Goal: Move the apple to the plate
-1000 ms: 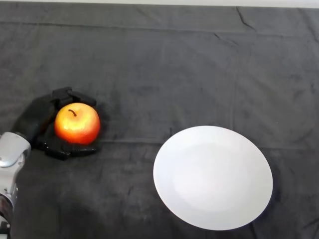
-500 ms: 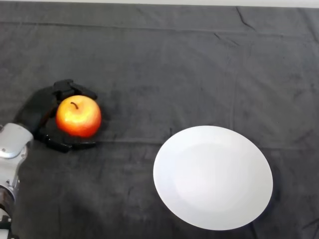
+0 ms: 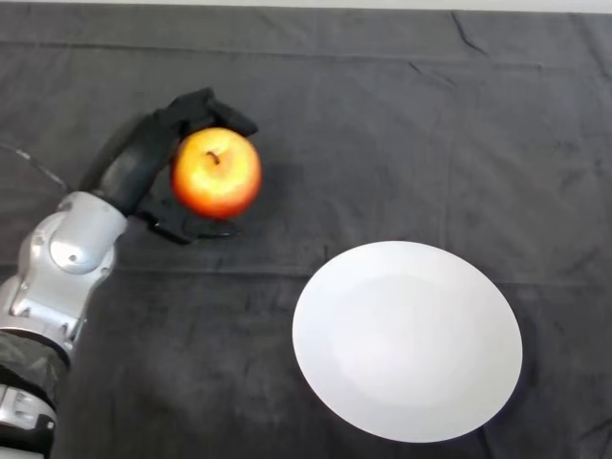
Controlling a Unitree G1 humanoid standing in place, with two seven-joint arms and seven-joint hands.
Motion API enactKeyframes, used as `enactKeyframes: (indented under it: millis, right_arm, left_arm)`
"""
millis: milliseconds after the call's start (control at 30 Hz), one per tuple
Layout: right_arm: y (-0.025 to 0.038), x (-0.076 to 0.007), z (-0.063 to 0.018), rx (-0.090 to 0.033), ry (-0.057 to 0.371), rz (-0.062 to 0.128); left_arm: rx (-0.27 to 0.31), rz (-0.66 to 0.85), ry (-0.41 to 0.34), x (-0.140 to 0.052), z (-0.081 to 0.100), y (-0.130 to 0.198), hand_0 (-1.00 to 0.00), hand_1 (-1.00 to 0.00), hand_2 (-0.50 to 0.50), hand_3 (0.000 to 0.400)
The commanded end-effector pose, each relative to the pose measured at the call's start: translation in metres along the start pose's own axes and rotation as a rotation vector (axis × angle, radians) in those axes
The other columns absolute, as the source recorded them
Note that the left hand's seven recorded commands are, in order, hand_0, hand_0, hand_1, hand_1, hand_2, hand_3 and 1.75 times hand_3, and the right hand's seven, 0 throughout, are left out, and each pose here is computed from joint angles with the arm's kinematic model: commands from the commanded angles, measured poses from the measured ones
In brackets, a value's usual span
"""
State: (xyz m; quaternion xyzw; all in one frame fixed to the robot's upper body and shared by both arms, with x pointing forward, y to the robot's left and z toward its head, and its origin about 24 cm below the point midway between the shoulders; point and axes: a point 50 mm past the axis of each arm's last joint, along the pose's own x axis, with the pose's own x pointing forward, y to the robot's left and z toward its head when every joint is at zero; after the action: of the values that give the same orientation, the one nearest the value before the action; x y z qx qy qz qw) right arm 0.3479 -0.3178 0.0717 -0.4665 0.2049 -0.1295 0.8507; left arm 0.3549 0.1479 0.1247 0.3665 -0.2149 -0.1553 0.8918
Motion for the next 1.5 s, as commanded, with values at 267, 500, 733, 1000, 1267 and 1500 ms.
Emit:
enactKeyframes:
  millis: [267, 500, 733, 1000, 1267, 1500]
  right_arm:
    - [0.0052, -0.0031, -0.0143, 0.003, 0.039, 0.017]
    - [0.0052, -0.0033, -0.0143, 0.004, 0.038, 0.017]
    - [0.0052, -0.0034, -0.0143, 0.004, 0.038, 0.017]
    - [0.0052, -0.0035, -0.0144, 0.005, 0.038, 0.017]
    - [0.0052, -0.0035, -0.0143, 0.005, 0.039, 0.017]
    - [0.0051, -0.0035, -0.0143, 0.005, 0.039, 0.017]
  left_arm:
    - [0.011, -0.052, -0.065, -0.004, 0.017, -0.028, -1.00, -1.00, 0.00, 0.400]
    - [0.005, -0.088, -0.098, -0.003, 0.030, -0.042, -1.00, -1.00, 0.00, 0.400]
    - [-0.005, -0.128, -0.125, -0.002, 0.042, -0.057, -1.00, -1.00, 0.00, 0.400]
    - [-0.023, -0.186, -0.151, -0.003, 0.055, -0.080, -1.00, -1.00, 0.00, 0.400]
    - [-0.045, -0.273, -0.148, -0.010, 0.056, -0.106, -1.00, -1.00, 0.00, 0.400]
    - [-0.065, -0.374, -0.116, -0.014, 0.054, -0.128, -1.00, -0.96, -0.02, 0.400]
